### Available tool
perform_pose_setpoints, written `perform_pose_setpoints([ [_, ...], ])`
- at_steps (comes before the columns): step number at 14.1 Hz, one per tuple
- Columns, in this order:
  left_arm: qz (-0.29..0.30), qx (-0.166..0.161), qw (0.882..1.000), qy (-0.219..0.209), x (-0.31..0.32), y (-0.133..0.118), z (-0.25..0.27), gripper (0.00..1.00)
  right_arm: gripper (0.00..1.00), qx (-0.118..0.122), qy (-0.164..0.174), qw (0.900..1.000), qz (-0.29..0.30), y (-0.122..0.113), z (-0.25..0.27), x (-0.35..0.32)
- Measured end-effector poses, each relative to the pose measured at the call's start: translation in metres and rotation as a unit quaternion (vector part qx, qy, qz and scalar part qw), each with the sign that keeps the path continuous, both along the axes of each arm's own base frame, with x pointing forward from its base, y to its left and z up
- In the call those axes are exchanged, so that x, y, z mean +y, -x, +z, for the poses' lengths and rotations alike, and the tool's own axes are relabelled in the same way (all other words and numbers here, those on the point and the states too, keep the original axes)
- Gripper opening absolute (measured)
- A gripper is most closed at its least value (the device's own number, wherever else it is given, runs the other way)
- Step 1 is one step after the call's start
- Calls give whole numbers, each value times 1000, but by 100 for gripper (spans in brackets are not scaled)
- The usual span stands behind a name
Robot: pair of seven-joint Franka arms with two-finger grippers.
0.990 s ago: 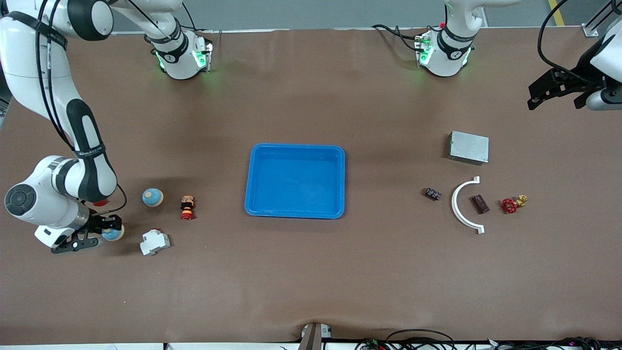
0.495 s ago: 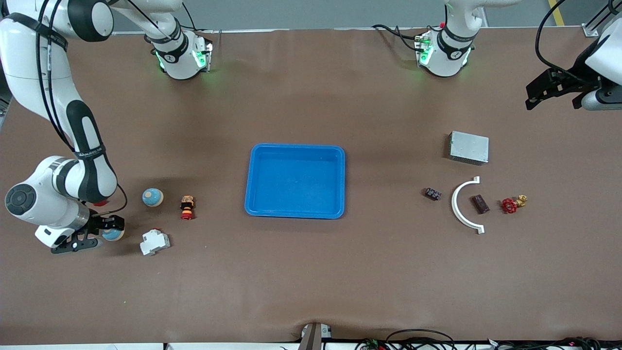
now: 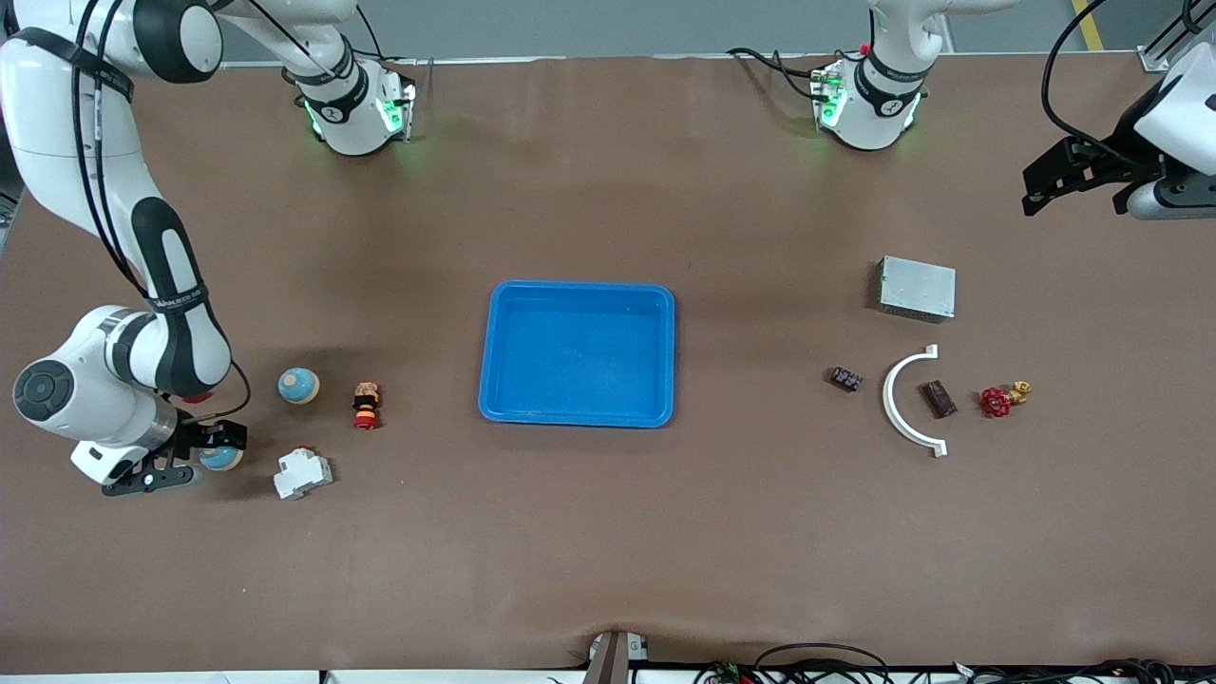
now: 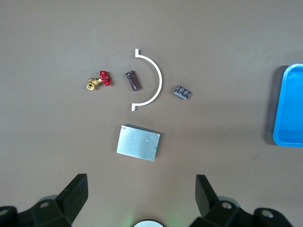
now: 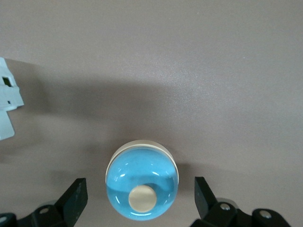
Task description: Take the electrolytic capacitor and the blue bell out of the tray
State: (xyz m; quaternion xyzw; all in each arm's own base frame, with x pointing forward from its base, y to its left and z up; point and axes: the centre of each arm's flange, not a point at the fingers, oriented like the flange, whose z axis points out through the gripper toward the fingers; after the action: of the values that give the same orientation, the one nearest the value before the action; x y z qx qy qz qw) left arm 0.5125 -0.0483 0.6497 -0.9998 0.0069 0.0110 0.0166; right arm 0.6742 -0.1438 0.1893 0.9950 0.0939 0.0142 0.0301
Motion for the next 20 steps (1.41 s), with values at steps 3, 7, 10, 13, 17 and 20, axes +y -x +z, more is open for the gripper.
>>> perform_pose_setpoints([
  [3,0,3,1000,0,0,0,-3,100,100,0,-2,1000,2,-4,6,3],
  [7,-1,7,1000,-1,-1,0,-6,100,100,12,-22,999,-33,-11,72,19],
  [10,-1,7,1000,-1,-1,1,-7,100,100,19,-34,997,-72,-9,138,60],
  [13,-2,8,1000,-1,-2,1,-7,100,100,30,-39,995,-82,0,185,87],
  [17,-2,8,1000,-1,-2,1,-7,100,100,64,-43,991,-105,12,252,84],
  [20,-2,8,1000,-1,-2,1,-7,100,100,61,-46,987,-141,27,301,84],
])
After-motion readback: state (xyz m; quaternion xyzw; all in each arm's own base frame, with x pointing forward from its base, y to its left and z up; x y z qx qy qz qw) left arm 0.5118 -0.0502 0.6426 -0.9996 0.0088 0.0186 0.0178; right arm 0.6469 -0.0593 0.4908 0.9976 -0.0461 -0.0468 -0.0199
